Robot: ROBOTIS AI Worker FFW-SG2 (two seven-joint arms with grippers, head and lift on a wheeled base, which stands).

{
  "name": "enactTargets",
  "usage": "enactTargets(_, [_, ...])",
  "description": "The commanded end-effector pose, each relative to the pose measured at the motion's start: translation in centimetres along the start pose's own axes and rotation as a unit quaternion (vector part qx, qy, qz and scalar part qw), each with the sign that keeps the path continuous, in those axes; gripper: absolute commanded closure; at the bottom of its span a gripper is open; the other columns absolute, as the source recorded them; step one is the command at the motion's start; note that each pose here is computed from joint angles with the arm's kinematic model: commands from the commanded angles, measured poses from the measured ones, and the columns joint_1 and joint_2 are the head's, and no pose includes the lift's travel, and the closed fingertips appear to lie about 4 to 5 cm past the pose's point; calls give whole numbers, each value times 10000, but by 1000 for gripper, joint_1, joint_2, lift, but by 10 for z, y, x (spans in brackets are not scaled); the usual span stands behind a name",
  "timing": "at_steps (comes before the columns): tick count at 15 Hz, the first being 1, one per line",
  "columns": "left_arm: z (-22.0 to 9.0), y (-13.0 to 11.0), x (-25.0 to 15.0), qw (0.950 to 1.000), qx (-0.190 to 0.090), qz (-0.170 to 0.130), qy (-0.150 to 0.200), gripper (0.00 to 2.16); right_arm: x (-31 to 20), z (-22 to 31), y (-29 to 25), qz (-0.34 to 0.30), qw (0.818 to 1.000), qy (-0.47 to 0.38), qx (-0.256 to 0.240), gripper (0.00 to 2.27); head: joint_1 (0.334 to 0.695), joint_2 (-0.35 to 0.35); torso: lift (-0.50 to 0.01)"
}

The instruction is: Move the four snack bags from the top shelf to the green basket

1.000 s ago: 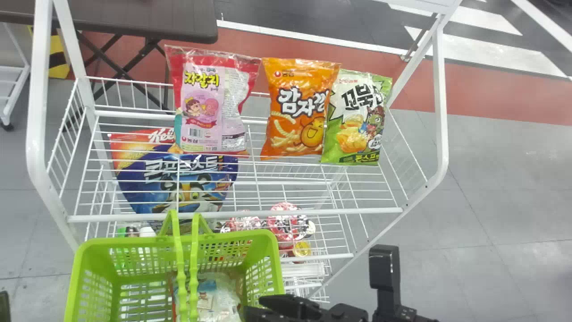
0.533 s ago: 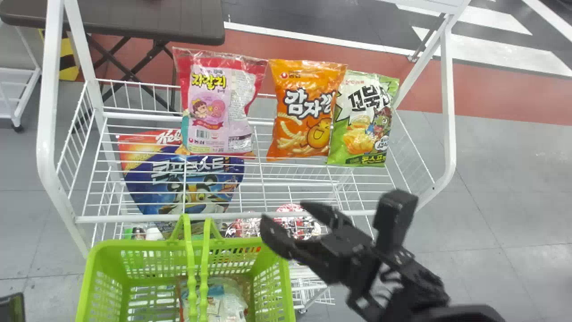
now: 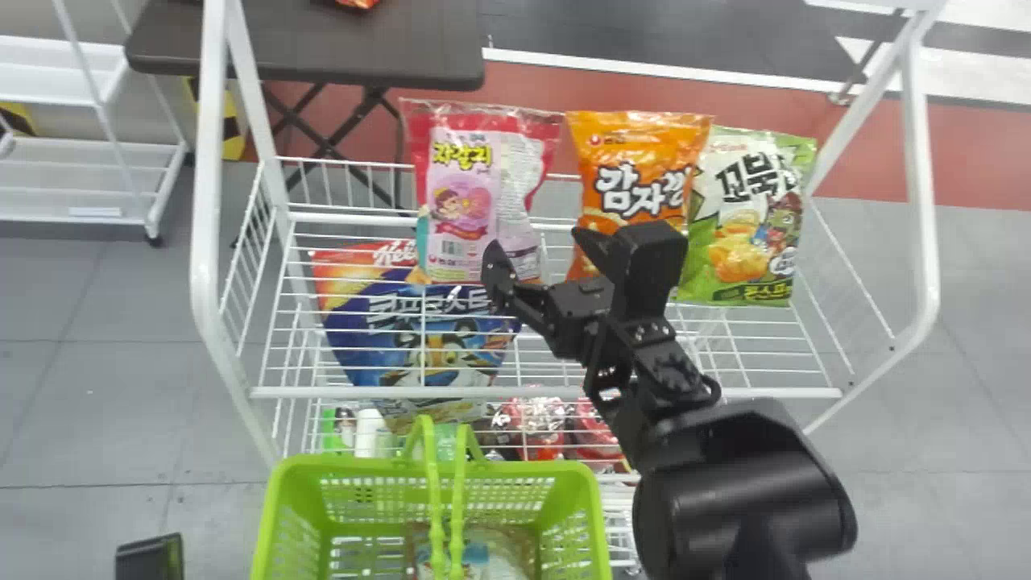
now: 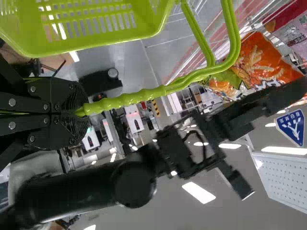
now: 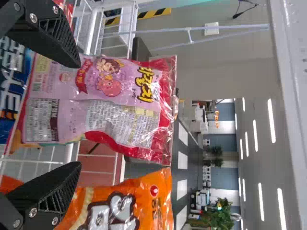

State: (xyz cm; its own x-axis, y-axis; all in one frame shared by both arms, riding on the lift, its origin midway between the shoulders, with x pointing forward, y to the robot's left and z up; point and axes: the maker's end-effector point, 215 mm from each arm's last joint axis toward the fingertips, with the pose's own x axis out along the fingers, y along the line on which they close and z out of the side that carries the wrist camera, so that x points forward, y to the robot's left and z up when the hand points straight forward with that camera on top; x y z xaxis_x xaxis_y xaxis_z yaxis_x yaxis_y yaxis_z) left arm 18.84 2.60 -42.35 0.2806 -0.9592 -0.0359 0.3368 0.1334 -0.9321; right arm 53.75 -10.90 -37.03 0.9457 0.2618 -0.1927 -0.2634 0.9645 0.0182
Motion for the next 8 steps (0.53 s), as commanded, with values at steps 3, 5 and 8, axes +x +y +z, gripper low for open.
enactTargets(3, [-1,5,-4,10000,-44,18,3,1190,59,5,-11,53,9999,53,-137,117,695,-119,0])
enactTargets(5, [0,7,-4,10000,-52,21,-1,1190,72,11,-5,338,9994,76,-75,181,695,-109,0])
enactTargets(8, [4,10,-3,10000,-63,12,-9,1190,79,1,12,811,9962,303,-120,782,695,-81,0])
